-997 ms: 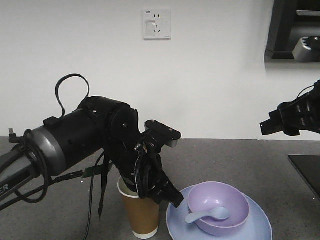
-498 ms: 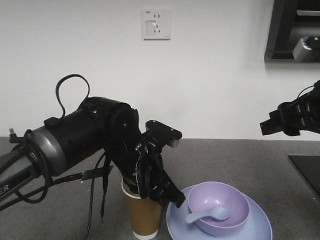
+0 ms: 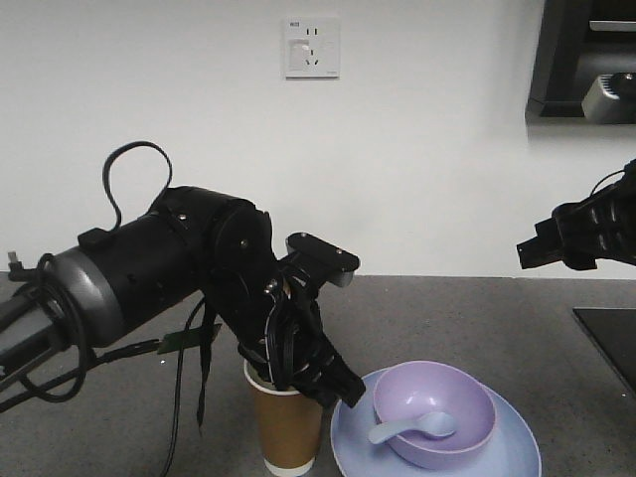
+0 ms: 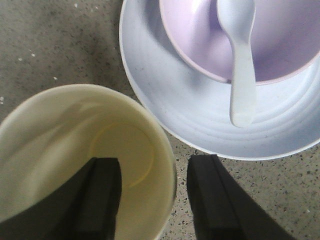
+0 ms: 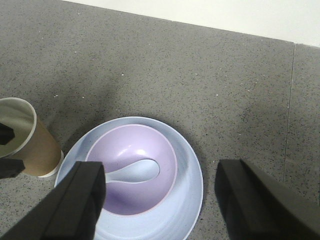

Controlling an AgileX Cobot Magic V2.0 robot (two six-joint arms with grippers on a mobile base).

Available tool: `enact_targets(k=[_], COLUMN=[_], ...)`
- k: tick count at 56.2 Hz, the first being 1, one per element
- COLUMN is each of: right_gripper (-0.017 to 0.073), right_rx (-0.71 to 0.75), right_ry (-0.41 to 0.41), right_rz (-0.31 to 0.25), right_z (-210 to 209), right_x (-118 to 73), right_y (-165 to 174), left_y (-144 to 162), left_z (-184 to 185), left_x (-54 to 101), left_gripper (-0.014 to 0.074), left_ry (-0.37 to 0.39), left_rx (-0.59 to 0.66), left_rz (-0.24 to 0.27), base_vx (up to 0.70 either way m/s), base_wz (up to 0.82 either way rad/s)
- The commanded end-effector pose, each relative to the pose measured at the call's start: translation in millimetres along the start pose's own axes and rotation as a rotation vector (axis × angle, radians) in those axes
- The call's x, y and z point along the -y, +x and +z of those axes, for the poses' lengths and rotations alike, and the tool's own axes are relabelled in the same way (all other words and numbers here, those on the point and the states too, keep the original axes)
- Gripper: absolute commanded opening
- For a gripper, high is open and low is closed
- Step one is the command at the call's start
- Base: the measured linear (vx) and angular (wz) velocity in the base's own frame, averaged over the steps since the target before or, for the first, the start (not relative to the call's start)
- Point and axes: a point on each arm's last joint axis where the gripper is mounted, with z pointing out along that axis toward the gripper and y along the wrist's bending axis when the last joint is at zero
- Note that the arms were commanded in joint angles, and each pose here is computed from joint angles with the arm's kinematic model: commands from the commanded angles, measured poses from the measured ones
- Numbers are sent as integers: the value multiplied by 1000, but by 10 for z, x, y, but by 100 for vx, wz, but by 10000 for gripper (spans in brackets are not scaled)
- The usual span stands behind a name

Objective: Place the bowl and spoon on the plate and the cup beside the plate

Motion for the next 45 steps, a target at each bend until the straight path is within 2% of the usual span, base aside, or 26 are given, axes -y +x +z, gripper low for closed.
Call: enact_targets(k=[1, 13, 17, 23, 29, 32, 40, 45], right_gripper=[522, 521, 498, 390, 148, -8, -12, -11], right_rx=[110, 108, 114, 139, 158, 159, 228, 306], right_ry=[12, 13, 14, 2, -24, -30, -15, 10], right_rz=[-8, -9, -19, -45, -65, -81, -123, -144], right_z=[-153, -153, -169, -236, -352, -411, -547, -600], right_x=[-8, -7, -11, -37, -87, -108, -151, -175], right_y=[-108, -106, -108, -114, -97, -73, 162, 451], left_y=[-79, -105, -110, -59, 35, 79, 261, 445], left_z=[-539, -1014, -1235, -1531, -1810, -1926, -2122, -2072], left_x=[15, 10, 25, 28, -4, -7, 30, 47], left_gripper=[444, 438, 395, 239, 1, -9, -7, -6], left_ry=[-40, -84, -88, -121, -189, -205, -203, -200], left_rx=[171, 261, 322, 391, 444, 467, 526, 560], left_rz=[14, -4, -7, 4, 15, 14, 15, 13], base_vx=[0, 0, 0, 0, 0, 0, 0, 0], base_wz=[0, 0, 0, 0, 0, 0, 0, 0])
